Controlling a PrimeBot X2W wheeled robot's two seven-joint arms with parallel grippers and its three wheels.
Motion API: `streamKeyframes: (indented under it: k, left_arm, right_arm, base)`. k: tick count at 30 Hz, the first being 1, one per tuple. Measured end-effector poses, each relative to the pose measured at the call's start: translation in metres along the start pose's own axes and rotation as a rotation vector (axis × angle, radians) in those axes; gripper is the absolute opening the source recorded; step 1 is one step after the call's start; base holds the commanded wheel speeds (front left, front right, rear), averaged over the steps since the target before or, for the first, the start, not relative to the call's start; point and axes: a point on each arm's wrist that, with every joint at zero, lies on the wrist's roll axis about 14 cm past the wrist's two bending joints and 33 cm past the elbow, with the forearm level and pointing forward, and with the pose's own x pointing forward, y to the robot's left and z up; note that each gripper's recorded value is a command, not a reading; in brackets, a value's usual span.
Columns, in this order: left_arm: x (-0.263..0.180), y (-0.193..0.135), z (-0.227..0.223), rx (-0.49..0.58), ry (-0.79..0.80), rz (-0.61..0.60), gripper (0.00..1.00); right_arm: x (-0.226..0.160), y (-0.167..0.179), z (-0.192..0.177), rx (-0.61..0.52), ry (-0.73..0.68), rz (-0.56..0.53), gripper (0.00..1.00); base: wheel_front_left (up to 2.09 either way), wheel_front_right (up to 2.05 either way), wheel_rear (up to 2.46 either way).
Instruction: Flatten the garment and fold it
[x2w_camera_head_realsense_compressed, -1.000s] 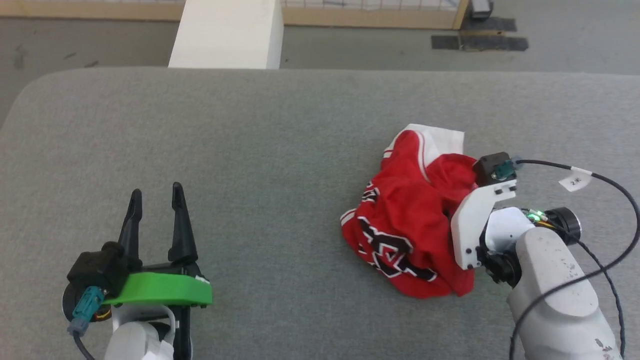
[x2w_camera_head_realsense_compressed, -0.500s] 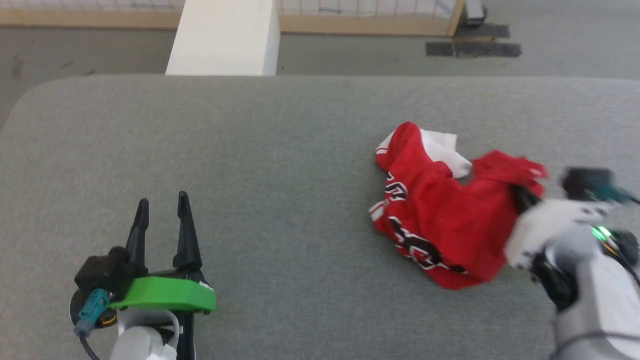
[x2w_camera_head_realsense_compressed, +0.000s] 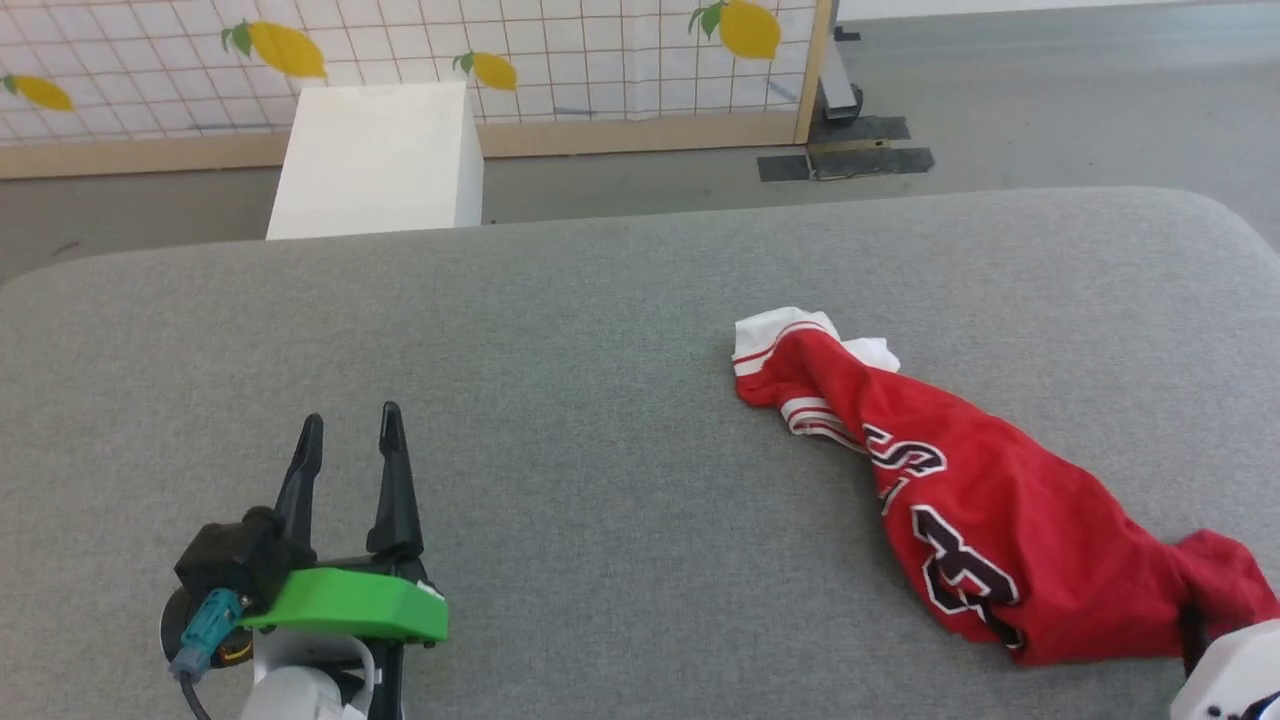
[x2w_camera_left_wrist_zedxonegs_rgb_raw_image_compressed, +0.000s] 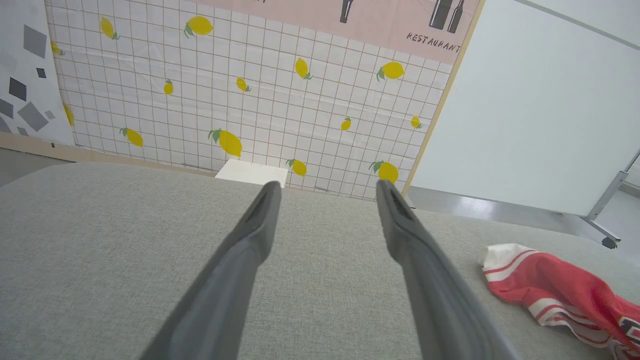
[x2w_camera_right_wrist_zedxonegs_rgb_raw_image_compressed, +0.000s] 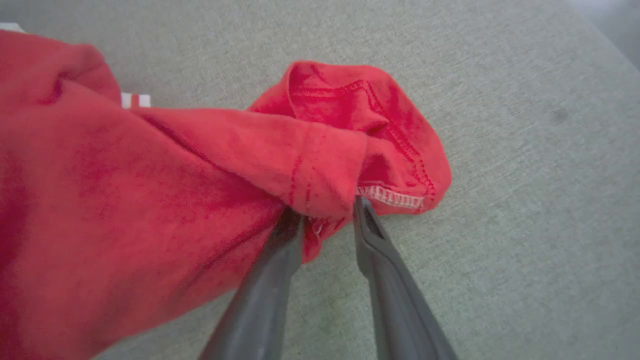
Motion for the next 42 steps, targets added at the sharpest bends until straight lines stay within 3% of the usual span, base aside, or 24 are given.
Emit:
streamKeyframes:
  k: [6, 10, 14, 20, 27, 28, 29, 30, 33, 37, 42]
  left_arm:
    - [-0.004, 0.001, -0.003, -0.002, 0.013, 0.001, 1.0]
    - [-0.008, 0.005, -0.003, 0.0, 0.015, 0.01, 1.0]
    - [-0.011, 0.008, -0.002, -0.001, 0.015, 0.02, 1.0]
    - [-0.012, 0.011, -0.007, 0.0, 0.028, 0.031, 1.0]
    - [-0.009, 0.009, -0.013, -0.004, 0.044, 0.023, 1.0]
    - [-0.009, 0.008, -0.014, -0.005, 0.045, 0.022, 1.0]
    - [-0.009, 0.008, -0.014, -0.005, 0.046, 0.021, 1.0]
    - [-0.009, 0.008, -0.014, -0.004, 0.046, 0.022, 1.0]
    - [-0.009, 0.01, -0.013, -0.003, 0.044, 0.026, 1.0]
    - [-0.011, 0.013, -0.011, 0.0, 0.039, 0.035, 1.0]
    - [-0.013, 0.015, -0.006, 0.002, 0.029, 0.043, 1.0]
  right_arm:
    - [-0.005, 0.028, 0.054, -0.005, -0.264, 0.081, 1.0]
    - [-0.005, 0.043, 0.069, -0.01, -0.324, 0.118, 1.0]
    - [0.001, 0.042, 0.057, -0.018, -0.251, 0.108, 1.0]
    - [0.009, 0.015, 0.01, -0.052, -0.007, 0.022, 1.0]
    - [0.014, 0.012, -0.015, -0.048, 0.13, 0.009, 1.0]
    - [0.015, 0.012, -0.016, -0.046, 0.141, 0.009, 0.54]
    - [0.016, 0.012, -0.017, -0.043, 0.152, 0.009, 0.38]
    - [0.017, 0.013, -0.017, -0.041, 0.159, 0.011, 0.0]
    - [0.019, 0.014, -0.012, -0.035, 0.137, 0.014, 0.0]
    - [0.019, 0.031, 0.017, -0.016, -0.005, 0.06, 0.0]
    - [-0.006, 0.121, 0.096, -0.08, -0.292, 0.311, 0.0]
  base:
    - [0.0, 0.0, 0.0]
    - [0.0, 0.0, 0.0]
    - [0.0, 0.0, 0.0]
    - [0.0, 0.0, 0.0]
    - [0.0, 0.0, 0.0]
    - [0.0, 0.0, 0.0]
    - [0.0, 0.0, 0.0]
    - [0.0, 0.0, 0.0]
    - [0.0, 0.0, 0.0]
    - [0.0, 0.0, 0.0]
    - [0.0, 0.0, 0.0]
